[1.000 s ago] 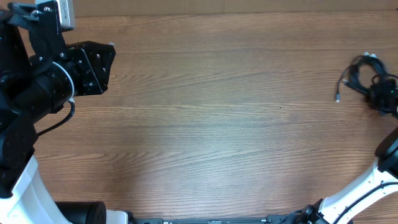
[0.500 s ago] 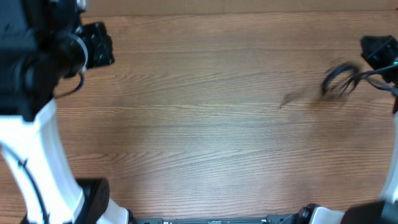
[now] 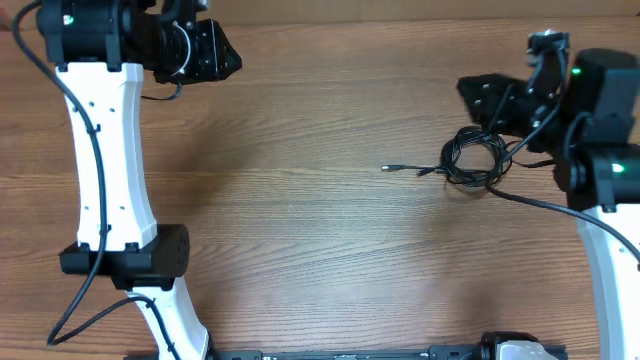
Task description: Untangle cables
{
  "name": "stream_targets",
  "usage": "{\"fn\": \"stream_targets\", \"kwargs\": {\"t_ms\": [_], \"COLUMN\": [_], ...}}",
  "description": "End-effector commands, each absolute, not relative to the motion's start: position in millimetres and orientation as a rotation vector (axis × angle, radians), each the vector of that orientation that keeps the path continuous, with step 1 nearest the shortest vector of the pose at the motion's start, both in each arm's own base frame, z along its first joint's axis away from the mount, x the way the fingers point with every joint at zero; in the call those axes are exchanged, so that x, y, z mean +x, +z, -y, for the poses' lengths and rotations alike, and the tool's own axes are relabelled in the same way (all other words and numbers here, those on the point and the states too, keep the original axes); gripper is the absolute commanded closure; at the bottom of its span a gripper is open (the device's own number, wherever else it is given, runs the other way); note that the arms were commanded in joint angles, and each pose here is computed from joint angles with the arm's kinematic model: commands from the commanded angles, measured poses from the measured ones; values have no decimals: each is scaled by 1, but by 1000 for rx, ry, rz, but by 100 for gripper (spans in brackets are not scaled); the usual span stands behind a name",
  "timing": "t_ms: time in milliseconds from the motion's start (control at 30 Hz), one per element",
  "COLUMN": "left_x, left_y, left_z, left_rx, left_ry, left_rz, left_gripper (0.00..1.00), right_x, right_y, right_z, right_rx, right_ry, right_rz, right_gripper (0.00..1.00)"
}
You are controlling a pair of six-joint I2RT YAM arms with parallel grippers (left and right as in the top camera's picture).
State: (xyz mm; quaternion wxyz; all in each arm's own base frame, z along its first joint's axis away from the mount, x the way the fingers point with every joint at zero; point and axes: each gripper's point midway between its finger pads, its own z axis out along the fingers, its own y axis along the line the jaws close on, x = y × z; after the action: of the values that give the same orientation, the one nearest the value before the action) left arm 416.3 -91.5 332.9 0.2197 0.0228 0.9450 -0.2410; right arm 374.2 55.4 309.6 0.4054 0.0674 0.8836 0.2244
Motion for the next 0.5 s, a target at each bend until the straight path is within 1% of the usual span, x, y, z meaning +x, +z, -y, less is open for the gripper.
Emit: {"fn": "stream_targets", "kwargs": {"t_ms": [0,67,133,200,267,333,367,400,433,467], "left_x": [409,406,402,399,397,396,395,394,394,393], "left_y": [346,351,357,362,365,366,367,366,366,365], "left_z": [103,103,102,102,101,100,100,100,100,100], "left_rx": [148,152,156,159,160,161,161,160,159,158], "left_ry": [-725,-722,-717,-710,-700,-698,-699,-699,-699,-700], "left_rz": [-2570,-2557,-2543,-2530,-2522,-2520,-2521,-2524,-2528,-2530], "left_gripper": [72,72,72,71,70,69,69,69,69,68], "right_x": [393,400,409,412,408,402,398,393,388,382], "right_y": [272,251,222,189,156,127,114,104,96,90], "right_z": [-7,-4,-4,5,16,18,18,17,15,12], "right_rx": [324,336,386,635,944,1190,1304,1416,1534,1647], "right_ry": [240,215,220,209,164,148,140,138,138,146], "right_rz": [-2307,-2361,-2433,-2481,-2497,-2498,-2495,-2486,-2465,-2442], "right_gripper": [0,0,0,1,1,2,13,36,46,48]}}
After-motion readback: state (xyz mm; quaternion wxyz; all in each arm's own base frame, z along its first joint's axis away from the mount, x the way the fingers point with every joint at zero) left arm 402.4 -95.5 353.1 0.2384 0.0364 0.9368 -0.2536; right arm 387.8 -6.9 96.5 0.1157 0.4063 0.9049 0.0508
